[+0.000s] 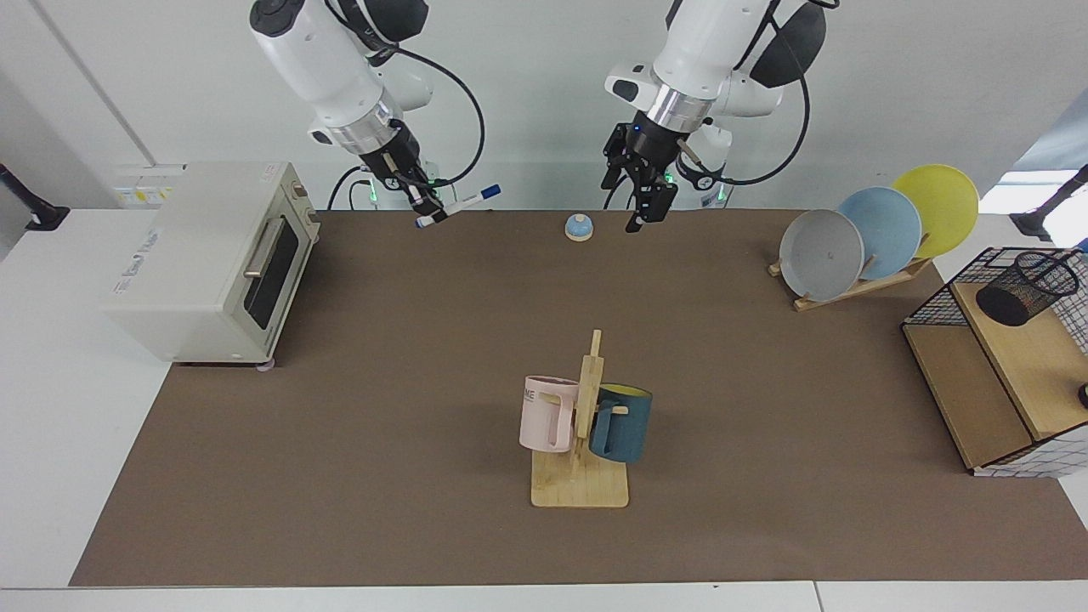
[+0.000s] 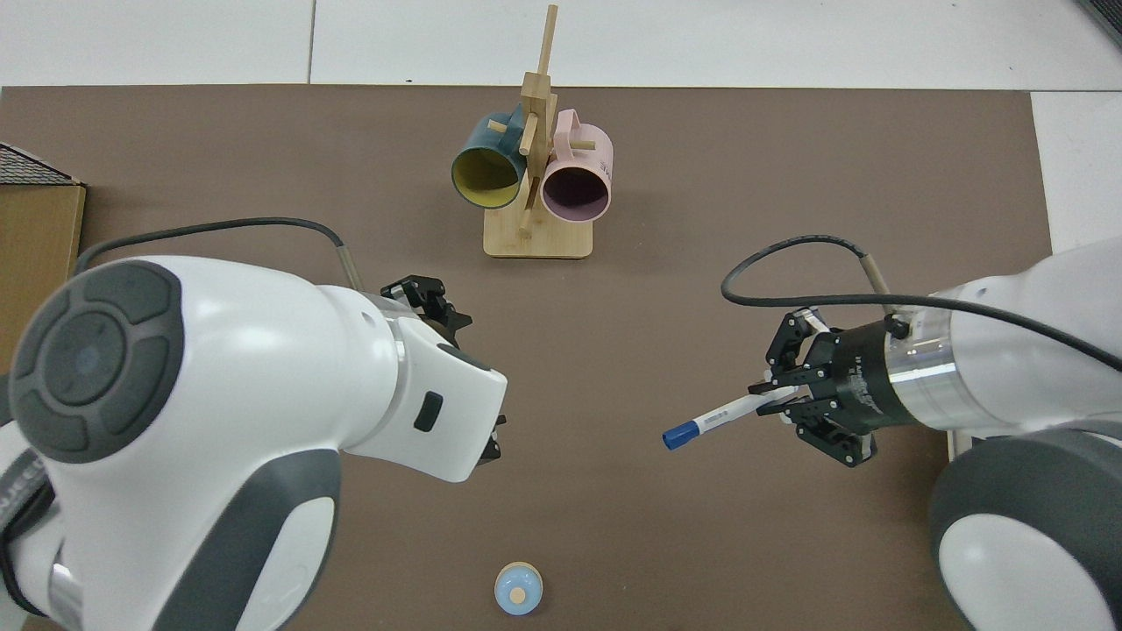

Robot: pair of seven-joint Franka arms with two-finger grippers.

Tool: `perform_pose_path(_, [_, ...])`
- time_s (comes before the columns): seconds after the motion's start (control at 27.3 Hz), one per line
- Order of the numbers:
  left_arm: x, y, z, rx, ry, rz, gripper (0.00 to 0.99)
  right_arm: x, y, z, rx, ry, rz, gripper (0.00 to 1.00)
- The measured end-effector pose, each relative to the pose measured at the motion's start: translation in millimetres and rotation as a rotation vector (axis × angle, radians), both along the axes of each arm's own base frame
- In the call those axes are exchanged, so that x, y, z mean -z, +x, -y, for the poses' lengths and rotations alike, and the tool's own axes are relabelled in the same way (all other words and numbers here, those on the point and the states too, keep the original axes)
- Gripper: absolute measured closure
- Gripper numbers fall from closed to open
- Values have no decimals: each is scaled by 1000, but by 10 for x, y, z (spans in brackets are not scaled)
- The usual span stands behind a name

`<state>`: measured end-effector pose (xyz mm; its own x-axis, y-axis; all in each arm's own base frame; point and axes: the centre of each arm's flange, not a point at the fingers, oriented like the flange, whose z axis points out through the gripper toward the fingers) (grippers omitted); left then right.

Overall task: Put markers into pen holder
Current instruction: 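Grasp the marker with the left gripper while the right gripper holds it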

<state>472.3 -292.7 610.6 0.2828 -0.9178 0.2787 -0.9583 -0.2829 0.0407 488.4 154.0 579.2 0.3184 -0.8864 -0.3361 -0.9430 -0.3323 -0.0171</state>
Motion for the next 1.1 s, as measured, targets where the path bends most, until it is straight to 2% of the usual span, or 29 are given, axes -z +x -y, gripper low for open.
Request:
perform_pose_path(0.15, [23,-70,162,3,-7,1,18,-58,-94,-306,46,-1,-25,837])
perform_pose_path(0.48, [28,-143,285,-6,-17,-11,31,-134,-162,-523,124,49,-70,837])
perform_pose_path(0.88, [124,-439,555,-81,13,-94,31,-196,-208,-750,197,77,-73,837])
perform_pose_path(1.1, [50,-570,639,-78,15,-89,26,-219,-237,-847,211,81,-67,837])
